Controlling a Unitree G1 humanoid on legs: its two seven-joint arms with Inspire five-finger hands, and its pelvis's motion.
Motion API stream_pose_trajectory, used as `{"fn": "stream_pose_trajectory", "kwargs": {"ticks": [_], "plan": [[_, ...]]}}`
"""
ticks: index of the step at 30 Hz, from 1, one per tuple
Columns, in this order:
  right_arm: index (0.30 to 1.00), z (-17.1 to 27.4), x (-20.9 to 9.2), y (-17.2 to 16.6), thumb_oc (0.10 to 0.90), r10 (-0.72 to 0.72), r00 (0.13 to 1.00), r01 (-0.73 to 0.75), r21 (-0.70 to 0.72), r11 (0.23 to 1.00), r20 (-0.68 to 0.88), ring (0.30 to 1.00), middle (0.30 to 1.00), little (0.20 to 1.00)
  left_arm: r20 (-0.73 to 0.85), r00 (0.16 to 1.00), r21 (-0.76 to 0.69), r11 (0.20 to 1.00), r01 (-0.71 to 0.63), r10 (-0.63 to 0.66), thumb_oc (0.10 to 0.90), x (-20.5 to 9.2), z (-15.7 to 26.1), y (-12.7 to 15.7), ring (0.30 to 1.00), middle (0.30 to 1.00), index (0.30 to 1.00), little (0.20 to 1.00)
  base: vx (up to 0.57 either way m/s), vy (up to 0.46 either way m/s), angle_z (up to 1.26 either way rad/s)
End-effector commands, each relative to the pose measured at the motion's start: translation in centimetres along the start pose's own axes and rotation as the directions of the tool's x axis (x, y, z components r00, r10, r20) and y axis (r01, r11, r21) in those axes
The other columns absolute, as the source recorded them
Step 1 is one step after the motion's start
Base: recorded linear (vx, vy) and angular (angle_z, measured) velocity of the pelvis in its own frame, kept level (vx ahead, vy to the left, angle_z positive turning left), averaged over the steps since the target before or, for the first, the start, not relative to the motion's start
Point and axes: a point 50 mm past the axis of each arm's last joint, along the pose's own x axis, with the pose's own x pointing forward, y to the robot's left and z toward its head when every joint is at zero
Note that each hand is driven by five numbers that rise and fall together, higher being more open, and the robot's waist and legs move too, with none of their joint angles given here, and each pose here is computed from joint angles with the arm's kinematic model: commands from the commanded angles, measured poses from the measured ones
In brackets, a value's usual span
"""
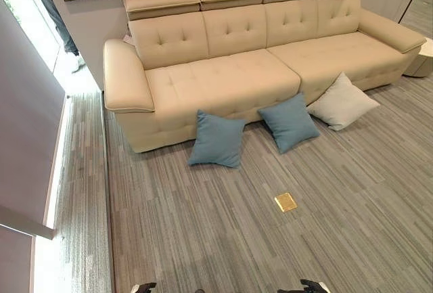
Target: Pick up all the scattered cushions and arrange them neatly on the sofa.
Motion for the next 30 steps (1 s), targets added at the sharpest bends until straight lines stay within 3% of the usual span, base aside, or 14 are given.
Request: {"fn": "stream_pose_trajectory", "kwargs": {"ticks": [1, 30], "plan": [[0.900, 1.6, 0.3, -0.3, 0.800, -0.024, 0.999, 0.027, -0.055, 0.998, 0.043, 0.900, 0.900, 0.900, 0.052, 0.999, 0.035, 0.999, -0.003, 0.001, 0.800, 0.2, 2.0, -0.5, 0.900, 0.900, 0.900, 0.900, 0.00, 0.000, 0.00], [0.900, 2.1, 0.4, -1.2, 0.800, -0.049, 0.997, 0.051, -0.031, 0.998, 0.060, 0.900, 0.900, 0.900, 0.197, 0.980, 0.056, 0.998, 0.005, -0.016, 0.800, 0.2, 6.1, -0.2, 0.900, 0.900, 0.900, 0.900, -0.02, -0.029, 0.02]]}}
